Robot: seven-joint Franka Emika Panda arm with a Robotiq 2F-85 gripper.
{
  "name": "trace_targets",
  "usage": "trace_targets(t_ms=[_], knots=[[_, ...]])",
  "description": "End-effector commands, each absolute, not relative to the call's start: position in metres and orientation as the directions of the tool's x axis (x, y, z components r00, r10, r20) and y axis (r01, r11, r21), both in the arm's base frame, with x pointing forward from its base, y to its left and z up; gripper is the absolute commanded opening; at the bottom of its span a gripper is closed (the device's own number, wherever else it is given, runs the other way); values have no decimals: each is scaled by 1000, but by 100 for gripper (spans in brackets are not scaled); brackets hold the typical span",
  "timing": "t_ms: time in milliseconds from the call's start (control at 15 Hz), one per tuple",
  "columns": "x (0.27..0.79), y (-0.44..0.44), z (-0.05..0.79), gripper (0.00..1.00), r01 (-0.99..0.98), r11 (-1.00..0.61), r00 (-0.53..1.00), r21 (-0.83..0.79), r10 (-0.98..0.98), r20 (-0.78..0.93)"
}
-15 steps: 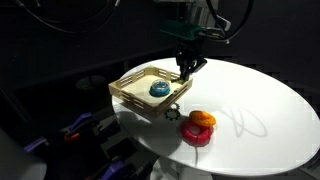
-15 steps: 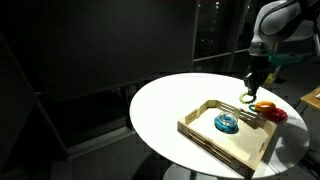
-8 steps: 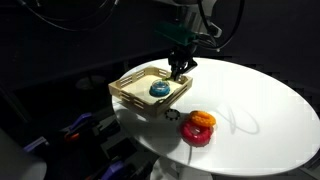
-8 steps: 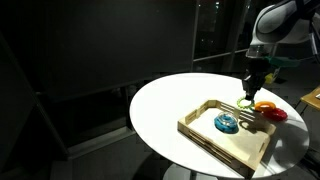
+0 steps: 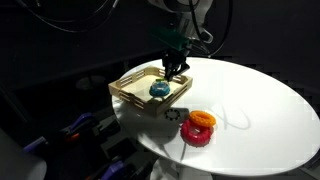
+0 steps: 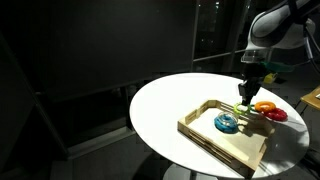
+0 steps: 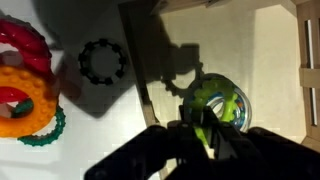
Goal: Put the green object inside the box
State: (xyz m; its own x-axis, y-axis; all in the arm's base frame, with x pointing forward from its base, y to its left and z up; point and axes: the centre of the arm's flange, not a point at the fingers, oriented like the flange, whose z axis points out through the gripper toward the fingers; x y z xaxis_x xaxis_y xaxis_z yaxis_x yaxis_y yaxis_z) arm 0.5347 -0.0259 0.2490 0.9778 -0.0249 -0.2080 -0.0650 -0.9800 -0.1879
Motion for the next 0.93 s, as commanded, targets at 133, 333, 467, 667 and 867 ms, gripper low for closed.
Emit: trace_targets(t_ms=[133, 333, 467, 667, 867], knots=[[536, -12, 240, 6, -28, -971, 978, -239, 22, -207], [538, -7, 235, 6, -15, -970, 977, -244, 38, -210], [540, -3, 233, 6, -7, -969, 977, -245, 46, -207], [543, 1, 229, 6, 11, -969, 978, -247, 61, -199], [546, 6, 225, 6, 28, -969, 980, -247, 76, -185]])
